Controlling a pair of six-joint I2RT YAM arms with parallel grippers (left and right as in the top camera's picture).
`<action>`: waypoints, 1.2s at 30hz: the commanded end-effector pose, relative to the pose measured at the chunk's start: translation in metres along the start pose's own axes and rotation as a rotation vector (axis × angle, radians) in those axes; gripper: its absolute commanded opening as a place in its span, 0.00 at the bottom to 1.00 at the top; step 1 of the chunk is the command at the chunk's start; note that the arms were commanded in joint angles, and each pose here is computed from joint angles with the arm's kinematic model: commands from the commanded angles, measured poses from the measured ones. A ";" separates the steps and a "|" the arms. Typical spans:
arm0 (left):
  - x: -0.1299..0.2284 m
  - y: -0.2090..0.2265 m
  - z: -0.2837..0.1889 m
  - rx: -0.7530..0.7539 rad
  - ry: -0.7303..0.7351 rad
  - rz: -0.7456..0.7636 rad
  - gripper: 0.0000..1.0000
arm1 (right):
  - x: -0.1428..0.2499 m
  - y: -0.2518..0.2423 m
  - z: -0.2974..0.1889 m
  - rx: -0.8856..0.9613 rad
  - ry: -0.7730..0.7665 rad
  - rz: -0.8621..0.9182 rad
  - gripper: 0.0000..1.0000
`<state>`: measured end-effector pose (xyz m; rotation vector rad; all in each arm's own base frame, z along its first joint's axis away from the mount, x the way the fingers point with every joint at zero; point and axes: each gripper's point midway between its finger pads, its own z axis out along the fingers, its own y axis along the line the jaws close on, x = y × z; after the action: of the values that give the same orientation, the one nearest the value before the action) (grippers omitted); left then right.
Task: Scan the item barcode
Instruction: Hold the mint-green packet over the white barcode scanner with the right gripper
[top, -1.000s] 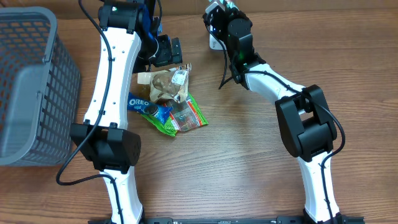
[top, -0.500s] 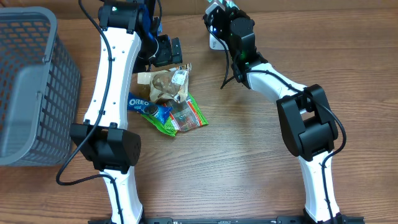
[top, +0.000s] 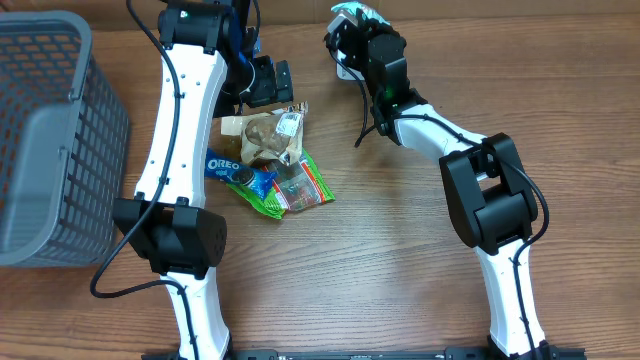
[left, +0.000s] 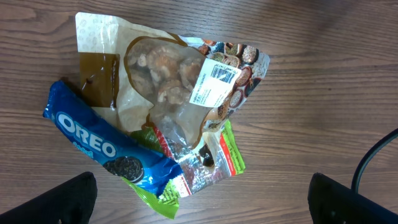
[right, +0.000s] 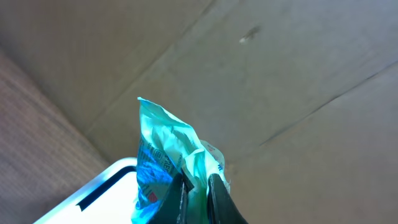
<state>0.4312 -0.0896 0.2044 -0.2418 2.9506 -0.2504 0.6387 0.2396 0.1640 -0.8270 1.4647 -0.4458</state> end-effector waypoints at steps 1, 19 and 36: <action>0.000 -0.002 -0.005 -0.004 -0.015 0.028 1.00 | 0.002 -0.004 0.003 -0.008 0.007 0.000 0.04; 0.000 -0.002 -0.005 -0.004 -0.015 0.028 1.00 | 0.011 0.031 -0.002 -0.116 0.079 -0.028 0.04; 0.000 -0.002 -0.005 -0.004 -0.015 0.028 0.99 | -0.067 -0.078 -0.029 0.124 -0.044 0.358 0.04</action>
<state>0.4313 -0.0897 0.2045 -0.2417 2.9502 -0.2505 0.6347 0.2404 0.1828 -0.6347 1.5423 -0.3524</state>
